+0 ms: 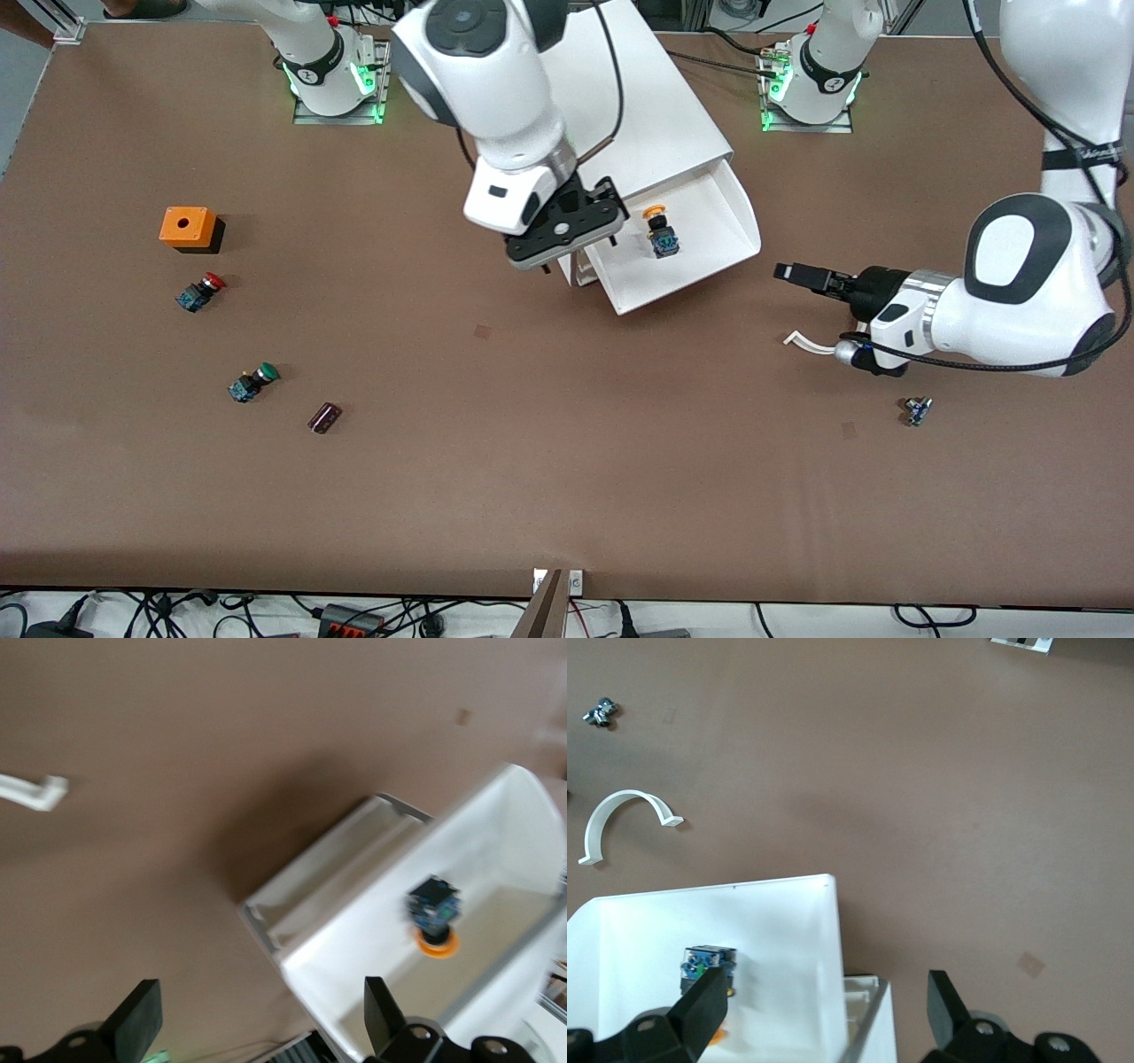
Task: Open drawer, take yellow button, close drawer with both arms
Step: 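Grasp the yellow-based button in the drawer with the right gripper, then lift the button up out of the drawer with the right gripper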
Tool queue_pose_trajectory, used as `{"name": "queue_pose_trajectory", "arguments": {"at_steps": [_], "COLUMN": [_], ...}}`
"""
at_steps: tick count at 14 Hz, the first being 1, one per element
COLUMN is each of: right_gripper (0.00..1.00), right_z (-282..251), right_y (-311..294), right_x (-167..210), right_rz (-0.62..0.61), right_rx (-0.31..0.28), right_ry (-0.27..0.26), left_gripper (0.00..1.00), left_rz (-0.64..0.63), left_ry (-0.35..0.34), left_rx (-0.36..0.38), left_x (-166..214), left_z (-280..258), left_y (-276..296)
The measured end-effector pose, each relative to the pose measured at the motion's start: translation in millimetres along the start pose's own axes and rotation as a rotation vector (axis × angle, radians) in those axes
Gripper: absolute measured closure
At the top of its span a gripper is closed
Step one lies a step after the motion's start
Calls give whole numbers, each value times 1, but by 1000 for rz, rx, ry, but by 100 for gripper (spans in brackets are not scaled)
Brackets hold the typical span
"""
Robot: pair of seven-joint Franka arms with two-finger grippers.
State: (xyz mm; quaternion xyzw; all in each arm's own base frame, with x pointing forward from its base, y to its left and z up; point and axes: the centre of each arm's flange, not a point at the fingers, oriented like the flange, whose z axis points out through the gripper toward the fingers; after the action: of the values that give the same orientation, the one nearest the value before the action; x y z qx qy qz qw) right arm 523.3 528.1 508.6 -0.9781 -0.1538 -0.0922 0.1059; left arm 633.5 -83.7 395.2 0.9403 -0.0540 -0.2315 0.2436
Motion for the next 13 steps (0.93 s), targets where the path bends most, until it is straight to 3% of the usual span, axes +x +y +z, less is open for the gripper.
{"name": "queue_pose_trajectory", "arguments": {"at_steps": [3, 7, 9, 13], "right_gripper": [0, 0, 0, 0], "right_z": [31, 56, 68, 101], "right_y": [-39, -70, -86, -108], "right_x": [-18, -33, -39, -56], "right_rz": [23, 47, 75, 92], "right_rx": [-35, -36, -23, -21], "right_ry": [-10, -8, 9, 1], "left_gripper": [0, 0, 0, 0], "left_rz": [-43, -178, -223, -300], "left_ry": [65, 116, 148, 181], "left_rx": [188, 355, 395, 401], "left_x": [3, 1, 1, 0], "left_z": [-18, -30, -34, -34], "left_y": [-24, -28, -26, -20]}}
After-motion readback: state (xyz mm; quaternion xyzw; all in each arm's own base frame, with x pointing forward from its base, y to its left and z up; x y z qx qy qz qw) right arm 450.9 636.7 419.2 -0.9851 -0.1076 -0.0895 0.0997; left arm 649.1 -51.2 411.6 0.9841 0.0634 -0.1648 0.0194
